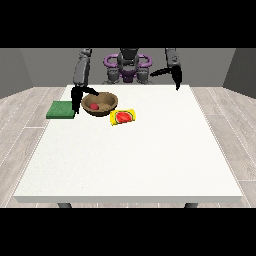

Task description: Pick the cup and pour the ball into the bowl, then pick the bowl and place it on the pad

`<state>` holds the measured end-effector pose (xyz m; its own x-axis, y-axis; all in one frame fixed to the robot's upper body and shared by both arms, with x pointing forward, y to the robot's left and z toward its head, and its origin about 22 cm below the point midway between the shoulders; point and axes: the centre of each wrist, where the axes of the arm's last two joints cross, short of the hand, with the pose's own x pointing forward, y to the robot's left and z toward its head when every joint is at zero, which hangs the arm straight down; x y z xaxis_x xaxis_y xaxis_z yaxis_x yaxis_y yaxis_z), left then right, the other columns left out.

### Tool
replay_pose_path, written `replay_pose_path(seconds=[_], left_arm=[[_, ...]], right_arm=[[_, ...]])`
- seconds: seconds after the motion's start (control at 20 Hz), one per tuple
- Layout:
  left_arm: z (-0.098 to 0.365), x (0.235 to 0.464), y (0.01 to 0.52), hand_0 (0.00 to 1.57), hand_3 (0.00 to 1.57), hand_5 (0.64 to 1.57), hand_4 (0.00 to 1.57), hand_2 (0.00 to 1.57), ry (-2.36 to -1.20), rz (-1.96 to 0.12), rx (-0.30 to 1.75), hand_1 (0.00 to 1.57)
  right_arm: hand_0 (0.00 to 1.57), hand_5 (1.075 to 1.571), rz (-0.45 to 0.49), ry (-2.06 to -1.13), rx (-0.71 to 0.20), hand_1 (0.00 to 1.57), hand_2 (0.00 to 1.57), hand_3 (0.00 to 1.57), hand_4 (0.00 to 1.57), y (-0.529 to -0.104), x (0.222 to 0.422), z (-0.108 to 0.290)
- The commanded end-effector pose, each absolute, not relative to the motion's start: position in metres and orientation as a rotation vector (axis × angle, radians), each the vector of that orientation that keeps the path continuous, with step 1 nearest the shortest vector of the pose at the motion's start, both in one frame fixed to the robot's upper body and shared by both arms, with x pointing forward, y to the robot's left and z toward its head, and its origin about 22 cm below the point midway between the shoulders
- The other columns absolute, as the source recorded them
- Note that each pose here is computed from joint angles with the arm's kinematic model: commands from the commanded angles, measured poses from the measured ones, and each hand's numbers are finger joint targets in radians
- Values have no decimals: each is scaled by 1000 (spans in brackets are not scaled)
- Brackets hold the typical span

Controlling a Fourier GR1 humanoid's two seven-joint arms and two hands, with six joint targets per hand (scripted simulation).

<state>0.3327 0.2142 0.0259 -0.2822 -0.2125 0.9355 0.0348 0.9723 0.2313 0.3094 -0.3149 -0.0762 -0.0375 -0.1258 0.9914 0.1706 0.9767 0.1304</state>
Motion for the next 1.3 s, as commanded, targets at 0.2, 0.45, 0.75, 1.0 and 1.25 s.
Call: replay_pose_path(seconds=[0.2, 0.45, 0.75, 1.0, 1.25], left_arm=[[32, 328, 230, 0, 0, 1565, 0, 0, -1853, -240, 119, 0], [58, 336, 212, 0, 0, 1571, 80, 0, -1950, -258, 89, 0], [70, 342, 206, 0, 0, 1531, 655, 0, -1971, -291, 57, 0], [48, 337, 216, 0, 0, 1436, 934, 0, -1897, -272, 22, 0], [-5, 320, 252, 0, 0, 1419, 989, 0, -1722, -192, 91, 0]], right_arm=[[0, 1562, -215, -1589, -20, 0, 0, 0, 64, -278, 313, -97], [1453, 1512, -322, -1339, -250, 1453, 1571, 0, 468, -323, 294, -106], [1571, 1558, -55, -1318, -635, 1571, 1571, 1562, 938, -344, 274, -106], [1571, 1567, -66, -1203, -710, 1571, 1571, 1179, 892, -341, 286, -93], [1571, 1564, -16, -1116, -660, 1571, 1571, 966, 821, -324, 340, -33]])
